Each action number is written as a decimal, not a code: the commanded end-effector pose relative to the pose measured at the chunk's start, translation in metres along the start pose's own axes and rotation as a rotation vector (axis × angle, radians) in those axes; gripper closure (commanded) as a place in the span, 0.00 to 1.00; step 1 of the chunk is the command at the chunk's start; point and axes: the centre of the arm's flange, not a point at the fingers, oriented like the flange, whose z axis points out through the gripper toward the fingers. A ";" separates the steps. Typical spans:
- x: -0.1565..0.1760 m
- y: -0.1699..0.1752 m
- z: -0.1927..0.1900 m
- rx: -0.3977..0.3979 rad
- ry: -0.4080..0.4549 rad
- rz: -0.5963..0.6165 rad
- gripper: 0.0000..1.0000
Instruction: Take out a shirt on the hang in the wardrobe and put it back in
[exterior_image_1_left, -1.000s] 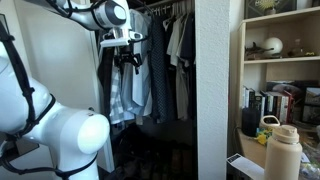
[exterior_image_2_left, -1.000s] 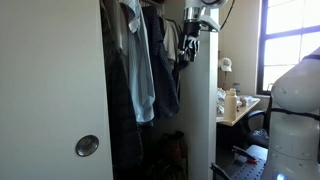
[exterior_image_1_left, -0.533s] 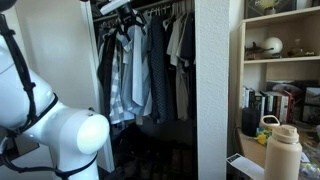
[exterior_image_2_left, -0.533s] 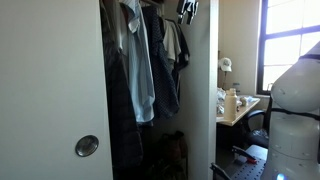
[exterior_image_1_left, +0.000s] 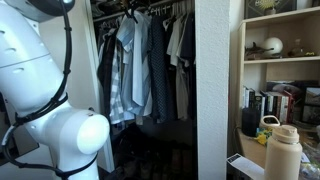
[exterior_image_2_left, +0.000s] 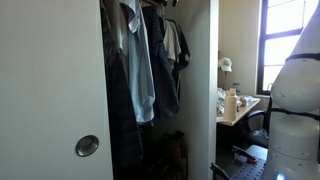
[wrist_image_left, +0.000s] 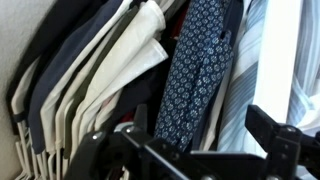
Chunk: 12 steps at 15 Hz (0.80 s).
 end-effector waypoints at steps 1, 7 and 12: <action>0.058 0.033 -0.008 -0.034 0.047 0.010 0.00; 0.098 0.045 0.013 -0.010 0.087 0.010 0.00; 0.084 0.038 0.037 0.007 0.091 0.023 0.00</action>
